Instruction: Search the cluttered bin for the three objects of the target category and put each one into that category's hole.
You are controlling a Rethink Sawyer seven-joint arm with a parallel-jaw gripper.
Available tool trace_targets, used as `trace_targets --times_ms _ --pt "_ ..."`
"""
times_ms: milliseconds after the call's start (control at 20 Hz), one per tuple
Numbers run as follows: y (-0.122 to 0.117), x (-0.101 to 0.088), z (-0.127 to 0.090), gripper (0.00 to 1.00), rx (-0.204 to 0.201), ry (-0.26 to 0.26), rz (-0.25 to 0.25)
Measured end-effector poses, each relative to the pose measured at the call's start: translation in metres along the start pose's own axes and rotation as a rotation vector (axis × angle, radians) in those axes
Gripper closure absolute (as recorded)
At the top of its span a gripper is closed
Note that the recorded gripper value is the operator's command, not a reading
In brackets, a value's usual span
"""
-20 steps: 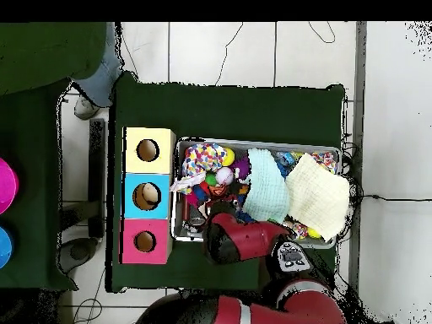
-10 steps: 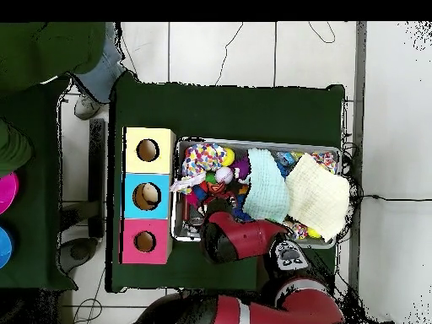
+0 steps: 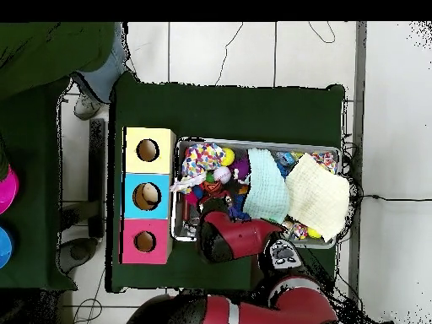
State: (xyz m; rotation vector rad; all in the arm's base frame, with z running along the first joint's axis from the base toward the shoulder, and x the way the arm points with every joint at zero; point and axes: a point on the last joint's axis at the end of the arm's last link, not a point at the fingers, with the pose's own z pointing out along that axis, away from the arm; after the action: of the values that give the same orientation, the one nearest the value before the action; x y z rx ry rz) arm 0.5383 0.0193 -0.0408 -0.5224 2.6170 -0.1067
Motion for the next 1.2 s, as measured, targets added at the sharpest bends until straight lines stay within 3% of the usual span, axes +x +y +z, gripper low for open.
trace_targets --times_ms 1000,1050,1200 --pt "0.013 -0.014 0.001 0.00 0.016 -0.071 -0.010" --pt "0.015 -0.015 0.001 1.00 0.017 -0.079 -0.011" --pt "0.014 -0.016 0.001 1.00 0.020 -0.084 -0.011"
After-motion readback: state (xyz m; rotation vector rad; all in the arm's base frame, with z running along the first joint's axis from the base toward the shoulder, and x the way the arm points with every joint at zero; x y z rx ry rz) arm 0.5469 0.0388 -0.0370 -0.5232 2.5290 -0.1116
